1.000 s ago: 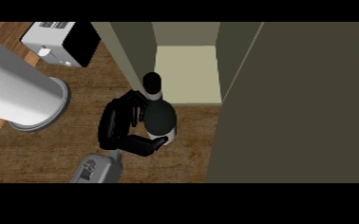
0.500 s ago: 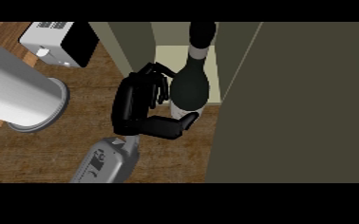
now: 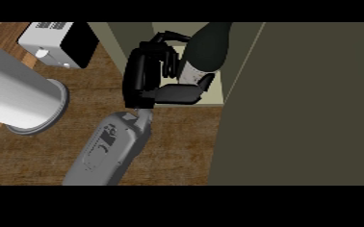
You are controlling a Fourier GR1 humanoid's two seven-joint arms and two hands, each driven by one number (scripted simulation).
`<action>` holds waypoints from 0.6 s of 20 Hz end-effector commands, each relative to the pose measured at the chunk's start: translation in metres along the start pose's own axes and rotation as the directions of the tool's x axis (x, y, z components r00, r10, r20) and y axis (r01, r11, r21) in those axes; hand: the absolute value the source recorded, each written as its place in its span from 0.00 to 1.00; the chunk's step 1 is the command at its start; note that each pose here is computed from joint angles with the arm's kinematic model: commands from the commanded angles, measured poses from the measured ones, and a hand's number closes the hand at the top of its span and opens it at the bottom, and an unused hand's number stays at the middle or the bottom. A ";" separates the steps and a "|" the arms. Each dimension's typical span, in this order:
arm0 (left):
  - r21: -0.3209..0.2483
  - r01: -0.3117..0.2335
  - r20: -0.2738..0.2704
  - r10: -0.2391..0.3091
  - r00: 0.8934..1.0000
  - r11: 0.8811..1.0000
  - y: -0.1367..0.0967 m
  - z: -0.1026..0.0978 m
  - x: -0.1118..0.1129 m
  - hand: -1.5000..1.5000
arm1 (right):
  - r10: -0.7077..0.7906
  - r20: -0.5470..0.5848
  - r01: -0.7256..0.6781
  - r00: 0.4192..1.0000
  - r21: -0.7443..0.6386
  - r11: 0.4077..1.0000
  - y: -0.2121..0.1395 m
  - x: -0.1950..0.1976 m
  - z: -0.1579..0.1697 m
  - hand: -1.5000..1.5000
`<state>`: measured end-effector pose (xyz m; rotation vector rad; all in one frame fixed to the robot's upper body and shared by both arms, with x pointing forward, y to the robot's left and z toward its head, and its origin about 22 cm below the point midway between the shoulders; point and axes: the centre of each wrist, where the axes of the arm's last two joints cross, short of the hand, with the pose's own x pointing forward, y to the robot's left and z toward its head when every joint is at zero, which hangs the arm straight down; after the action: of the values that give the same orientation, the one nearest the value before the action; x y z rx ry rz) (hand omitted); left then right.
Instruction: Pick up the wine, place it into the cabinet and close the cabinet
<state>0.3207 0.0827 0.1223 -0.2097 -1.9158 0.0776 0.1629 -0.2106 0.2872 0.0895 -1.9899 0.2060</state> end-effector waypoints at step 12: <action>0.007 0.204 0.049 -0.205 0.978 0.979 -0.002 -0.042 -0.042 1.00 | -0.047 0.001 0.047 0.999 0.073 0.996 -0.006 0.003 0.009 0.00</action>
<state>0.3593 0.0704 0.1026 -0.0343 -1.9719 -0.0290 0.1667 -0.2105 0.2872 0.1030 -1.9878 0.2205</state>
